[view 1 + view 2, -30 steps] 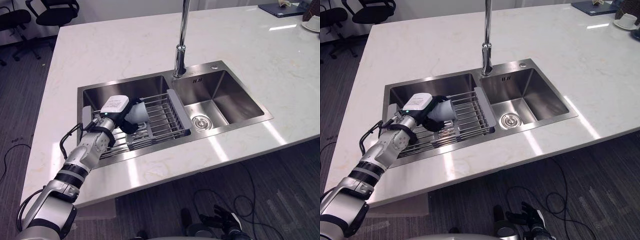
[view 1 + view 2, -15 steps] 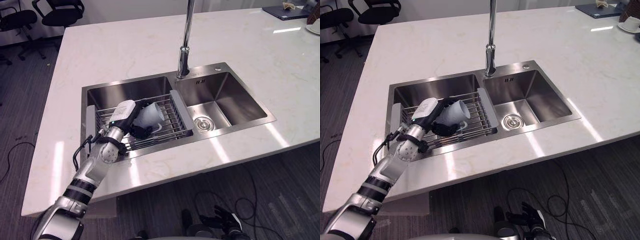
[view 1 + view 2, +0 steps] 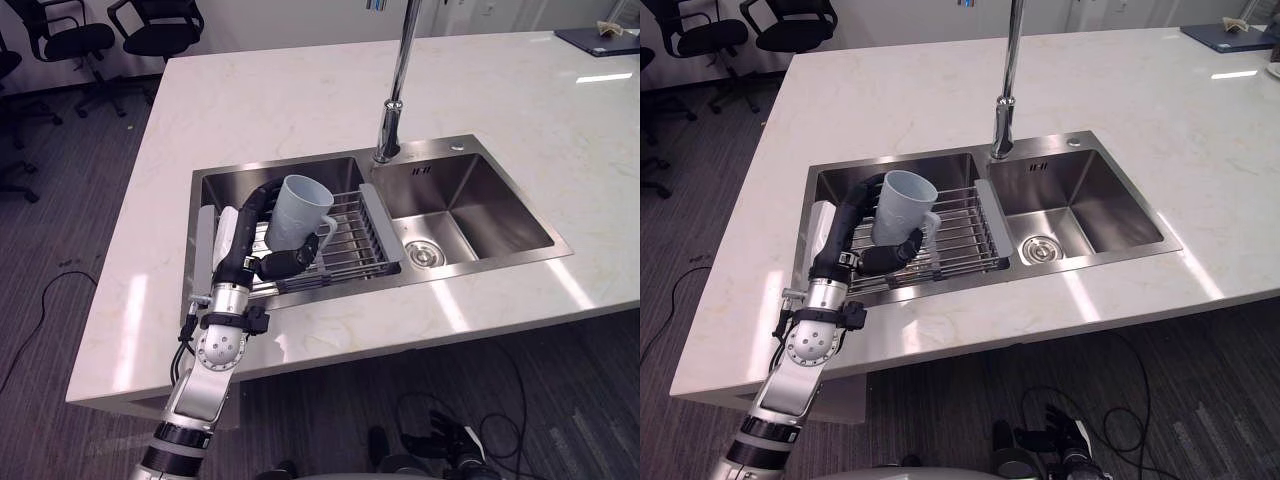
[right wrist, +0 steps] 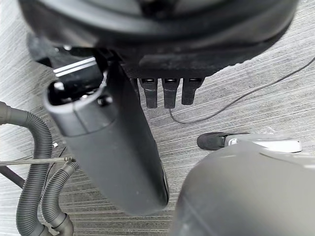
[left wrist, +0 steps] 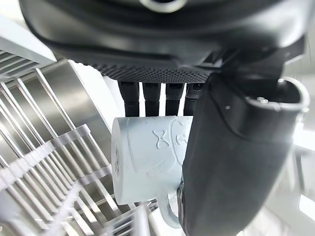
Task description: Walk over to the sink, pick up the cup, carry it to the dishwasher, place the cup inside the dishwasher, then close the dishwasher door
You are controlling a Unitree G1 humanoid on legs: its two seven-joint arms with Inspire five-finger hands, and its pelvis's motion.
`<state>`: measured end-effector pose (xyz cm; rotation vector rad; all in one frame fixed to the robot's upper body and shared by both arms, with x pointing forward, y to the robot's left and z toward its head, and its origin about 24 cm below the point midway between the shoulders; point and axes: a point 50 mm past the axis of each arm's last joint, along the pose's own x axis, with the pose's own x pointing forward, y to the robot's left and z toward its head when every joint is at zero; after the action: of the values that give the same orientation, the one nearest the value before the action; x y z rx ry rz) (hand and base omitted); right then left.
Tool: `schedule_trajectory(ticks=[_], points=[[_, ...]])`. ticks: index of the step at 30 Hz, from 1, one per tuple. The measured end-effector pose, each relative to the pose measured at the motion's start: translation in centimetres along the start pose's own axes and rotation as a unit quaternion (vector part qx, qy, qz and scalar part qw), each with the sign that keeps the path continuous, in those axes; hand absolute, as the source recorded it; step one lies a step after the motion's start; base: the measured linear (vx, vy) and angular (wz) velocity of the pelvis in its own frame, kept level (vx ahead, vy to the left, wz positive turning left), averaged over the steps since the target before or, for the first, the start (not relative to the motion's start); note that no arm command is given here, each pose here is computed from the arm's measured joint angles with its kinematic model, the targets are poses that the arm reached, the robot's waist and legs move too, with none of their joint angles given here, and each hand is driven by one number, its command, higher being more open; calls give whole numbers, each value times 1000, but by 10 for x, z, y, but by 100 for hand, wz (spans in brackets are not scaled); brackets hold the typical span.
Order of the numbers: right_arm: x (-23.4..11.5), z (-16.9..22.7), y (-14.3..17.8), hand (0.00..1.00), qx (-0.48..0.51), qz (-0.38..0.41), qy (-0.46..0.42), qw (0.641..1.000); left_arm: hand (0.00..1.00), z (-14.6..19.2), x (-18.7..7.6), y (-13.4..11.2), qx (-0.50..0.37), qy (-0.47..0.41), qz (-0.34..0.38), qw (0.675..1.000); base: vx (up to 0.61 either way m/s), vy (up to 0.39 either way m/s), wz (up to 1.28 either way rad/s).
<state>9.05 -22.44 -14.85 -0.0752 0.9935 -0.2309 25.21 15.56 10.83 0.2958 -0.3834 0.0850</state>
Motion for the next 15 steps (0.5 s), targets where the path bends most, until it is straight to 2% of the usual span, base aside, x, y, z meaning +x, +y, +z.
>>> schedule_trajectory(ticks=[7,15], points=[[-4,-6,0,90,6,-6,1,1000,30,19,-14,2,-126,-21,47,991,-41,-1,-7],[-11,-22,-2,90,8,-11,22,1000,30,10,-36,4,-158,20,64,985,-56,8,-9]])
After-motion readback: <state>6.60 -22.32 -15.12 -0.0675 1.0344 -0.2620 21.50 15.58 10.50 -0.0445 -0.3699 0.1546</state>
